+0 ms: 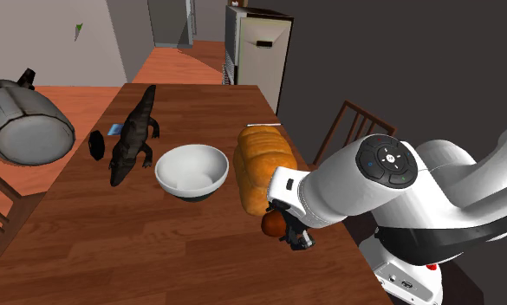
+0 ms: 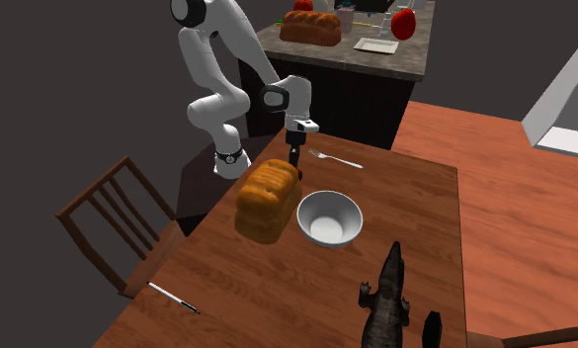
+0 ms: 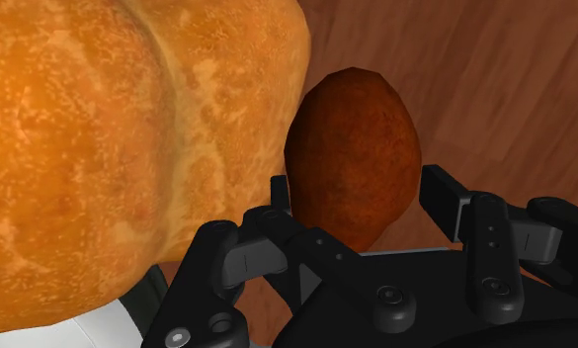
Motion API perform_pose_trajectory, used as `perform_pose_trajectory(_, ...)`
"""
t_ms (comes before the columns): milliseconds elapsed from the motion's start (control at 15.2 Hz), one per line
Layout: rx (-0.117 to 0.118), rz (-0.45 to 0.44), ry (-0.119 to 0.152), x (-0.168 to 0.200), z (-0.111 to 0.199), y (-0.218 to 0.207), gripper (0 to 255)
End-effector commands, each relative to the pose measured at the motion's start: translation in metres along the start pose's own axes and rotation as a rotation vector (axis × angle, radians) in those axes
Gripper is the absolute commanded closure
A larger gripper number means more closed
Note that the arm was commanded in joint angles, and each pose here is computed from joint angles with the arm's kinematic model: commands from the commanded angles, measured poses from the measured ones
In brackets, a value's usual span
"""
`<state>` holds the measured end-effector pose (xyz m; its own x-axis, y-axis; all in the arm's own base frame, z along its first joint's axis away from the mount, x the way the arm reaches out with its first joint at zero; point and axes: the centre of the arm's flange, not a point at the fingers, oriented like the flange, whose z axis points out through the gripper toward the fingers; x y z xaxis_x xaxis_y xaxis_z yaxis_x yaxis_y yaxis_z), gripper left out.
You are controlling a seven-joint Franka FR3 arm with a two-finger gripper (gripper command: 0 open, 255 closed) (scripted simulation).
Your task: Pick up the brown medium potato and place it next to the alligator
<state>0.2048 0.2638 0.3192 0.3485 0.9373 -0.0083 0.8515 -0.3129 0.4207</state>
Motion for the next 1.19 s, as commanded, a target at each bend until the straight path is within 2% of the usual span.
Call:
perform_pose_trajectory(0, 0.0, 0.0, 0.0, 0.0, -0.005, 0.002, 255)
perform_pose_trajectory(1122, 0.0, 0.0, 0.0, -0.001, -0.086, 0.04, 255)
